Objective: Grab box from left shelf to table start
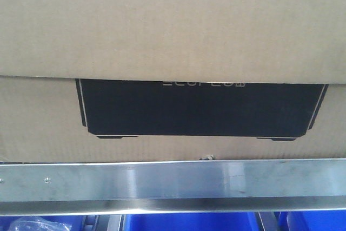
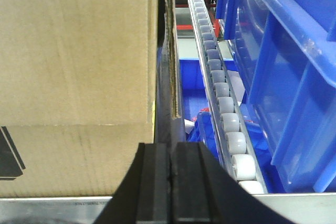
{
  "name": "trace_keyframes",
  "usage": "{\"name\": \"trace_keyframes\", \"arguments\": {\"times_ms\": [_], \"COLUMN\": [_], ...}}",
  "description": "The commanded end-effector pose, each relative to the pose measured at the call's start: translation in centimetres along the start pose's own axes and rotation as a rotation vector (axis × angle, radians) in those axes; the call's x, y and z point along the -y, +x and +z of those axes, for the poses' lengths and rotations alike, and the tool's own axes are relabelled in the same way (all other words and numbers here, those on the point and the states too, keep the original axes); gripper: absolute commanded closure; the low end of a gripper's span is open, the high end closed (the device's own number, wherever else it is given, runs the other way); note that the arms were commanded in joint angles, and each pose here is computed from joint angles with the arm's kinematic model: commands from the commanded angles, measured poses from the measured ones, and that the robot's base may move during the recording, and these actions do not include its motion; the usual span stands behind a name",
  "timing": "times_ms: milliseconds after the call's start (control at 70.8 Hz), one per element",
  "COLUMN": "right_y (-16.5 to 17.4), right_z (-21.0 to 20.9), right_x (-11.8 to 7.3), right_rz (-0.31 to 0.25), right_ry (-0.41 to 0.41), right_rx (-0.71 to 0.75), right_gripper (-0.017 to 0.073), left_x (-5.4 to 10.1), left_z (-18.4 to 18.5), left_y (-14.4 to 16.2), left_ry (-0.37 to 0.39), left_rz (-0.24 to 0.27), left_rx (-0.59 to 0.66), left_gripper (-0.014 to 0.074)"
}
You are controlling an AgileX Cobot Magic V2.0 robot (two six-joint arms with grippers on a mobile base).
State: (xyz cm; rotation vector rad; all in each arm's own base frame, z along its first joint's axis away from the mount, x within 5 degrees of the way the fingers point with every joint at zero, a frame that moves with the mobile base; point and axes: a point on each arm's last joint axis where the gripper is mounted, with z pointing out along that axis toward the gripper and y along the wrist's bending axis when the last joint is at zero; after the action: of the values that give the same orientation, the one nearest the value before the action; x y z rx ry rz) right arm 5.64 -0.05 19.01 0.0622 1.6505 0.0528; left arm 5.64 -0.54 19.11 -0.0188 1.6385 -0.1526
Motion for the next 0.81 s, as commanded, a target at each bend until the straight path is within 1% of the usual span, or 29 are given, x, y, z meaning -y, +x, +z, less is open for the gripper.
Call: {"name": "trace_keyframes", "arguments": {"times_ms": [0,466,607,749,791], "right_y": [-1.5,-1.5,-1.5,-1.5,-1.5], "right_z": [-0.3,-0.3,-0.3,-0.3,-0.3], "right_x": [-0.2,-0.2,-0.2,-0.2,-0.2], "right_rz": [-0.006,-0.006,-0.006,-0.006,-0.006], "right_ry": [-0.015,-0.015,-0.015,-0.015,-0.015], "right_rx": [0.12,0.12,0.12,0.121,0.124], "right_gripper": [0.0502,0.0502,0.0502,0.0502,0.0502], "left_x": [0.0,0.0,0.0,0.1,0.1], "left_z": [-0.1,-0.2,-0.2,-0.4,-0.5], "left_y": [-0.9,-1.1,-1.4,-2.3,-2.8], "left_ry": [0.003,0.004,0.005,0.007,0.008], "left_rz": [-0.008,-0.008,-0.008,-0.008,-0.008], "left_rx": [0.1,0.115,0.158,0.251,0.301], "left_gripper": [0.0697,0.0697,0.0697,0.0697,0.0697]}}
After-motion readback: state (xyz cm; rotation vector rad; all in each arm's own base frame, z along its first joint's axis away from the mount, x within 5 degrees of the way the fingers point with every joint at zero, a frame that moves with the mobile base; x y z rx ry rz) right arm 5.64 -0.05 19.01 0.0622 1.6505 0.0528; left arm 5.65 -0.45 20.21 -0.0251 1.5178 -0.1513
